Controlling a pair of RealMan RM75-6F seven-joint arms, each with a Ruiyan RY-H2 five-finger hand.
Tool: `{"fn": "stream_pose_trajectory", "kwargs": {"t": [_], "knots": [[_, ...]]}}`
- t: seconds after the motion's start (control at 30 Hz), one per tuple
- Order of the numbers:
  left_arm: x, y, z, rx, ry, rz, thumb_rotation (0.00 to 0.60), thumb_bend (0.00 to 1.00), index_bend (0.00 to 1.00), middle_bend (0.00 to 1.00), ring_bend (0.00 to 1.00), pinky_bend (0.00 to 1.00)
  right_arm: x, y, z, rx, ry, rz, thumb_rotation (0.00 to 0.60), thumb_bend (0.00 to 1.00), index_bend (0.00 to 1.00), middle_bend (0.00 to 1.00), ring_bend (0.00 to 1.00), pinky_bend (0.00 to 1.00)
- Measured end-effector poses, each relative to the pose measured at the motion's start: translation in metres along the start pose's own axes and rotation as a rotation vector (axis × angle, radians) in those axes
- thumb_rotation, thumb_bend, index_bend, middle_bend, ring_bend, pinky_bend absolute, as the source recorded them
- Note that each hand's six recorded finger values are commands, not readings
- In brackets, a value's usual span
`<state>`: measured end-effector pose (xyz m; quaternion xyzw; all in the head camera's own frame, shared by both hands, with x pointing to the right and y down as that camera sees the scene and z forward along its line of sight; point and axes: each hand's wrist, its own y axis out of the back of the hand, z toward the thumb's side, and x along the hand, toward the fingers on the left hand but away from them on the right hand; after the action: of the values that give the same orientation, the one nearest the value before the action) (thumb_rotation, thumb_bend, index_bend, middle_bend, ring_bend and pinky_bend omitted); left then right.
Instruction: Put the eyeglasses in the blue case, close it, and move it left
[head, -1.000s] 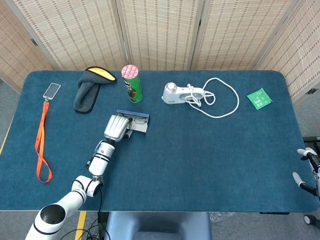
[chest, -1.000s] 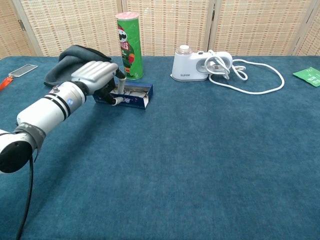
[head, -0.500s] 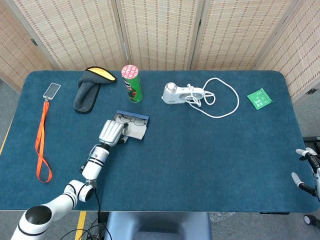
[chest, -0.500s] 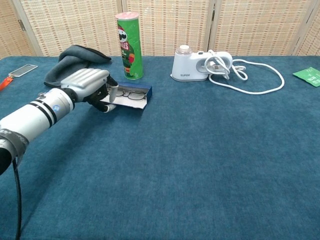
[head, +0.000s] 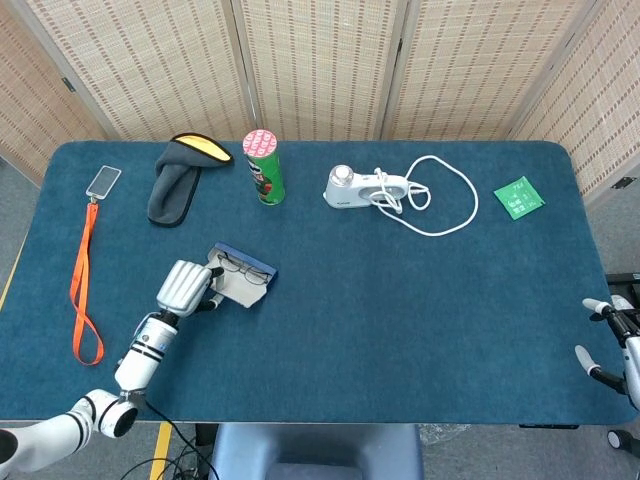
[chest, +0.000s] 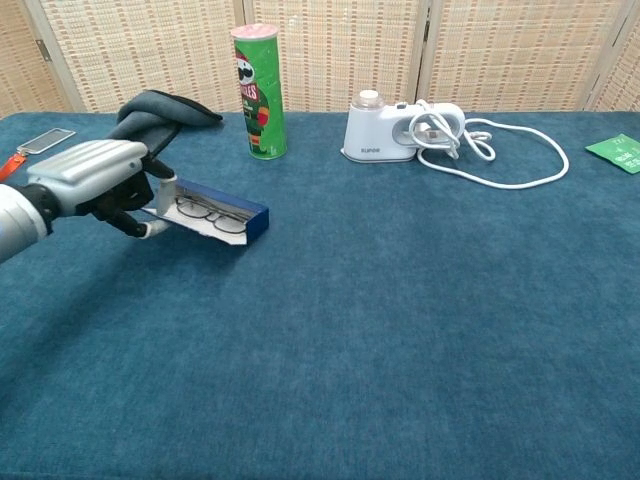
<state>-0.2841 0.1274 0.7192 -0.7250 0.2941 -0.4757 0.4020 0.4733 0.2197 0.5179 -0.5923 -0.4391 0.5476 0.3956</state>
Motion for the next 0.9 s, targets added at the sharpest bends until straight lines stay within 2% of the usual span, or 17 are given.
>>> {"fn": "stream_pose_trajectory", "kwargs": {"t": [0.2, 0.3, 0.63, 0.9], "knots": [[-0.036, 0.016, -0.018, 0.049, 0.006, -0.036, 0.6, 0.39, 0.65, 0.99, 0.9, 0.95, 0.0, -0.001, 0.003, -0.005, 0.011, 0.0, 0.6, 0.27, 0.25, 0.41, 0.37, 0.26], [-0.042, 0.022, -0.016, 0.07, -0.001, -0.04, 0.6, 0.39, 0.65, 0.99, 0.9, 0.95, -0.001, -0.002, 0.004, -0.009, 0.014, 0.001, 0.6, 0.27, 0.25, 0.41, 0.37, 0.26], [-0.019, 0.02, -0.002, 0.158, -0.034, -0.087, 0.6, 0.39, 0.64, 0.99, 0.9, 0.95, 0.002, -0.003, 0.001, -0.013, 0.009, 0.002, 0.6, 0.27, 0.25, 0.41, 0.37, 0.26], [0.008, 0.016, -0.005, 0.208, -0.006, -0.107, 0.6, 0.39, 0.63, 0.98, 0.89, 0.94, 0.003, -0.002, -0.002, -0.01, 0.001, 0.002, 0.6, 0.27, 0.25, 0.41, 0.37, 0.26]]}}
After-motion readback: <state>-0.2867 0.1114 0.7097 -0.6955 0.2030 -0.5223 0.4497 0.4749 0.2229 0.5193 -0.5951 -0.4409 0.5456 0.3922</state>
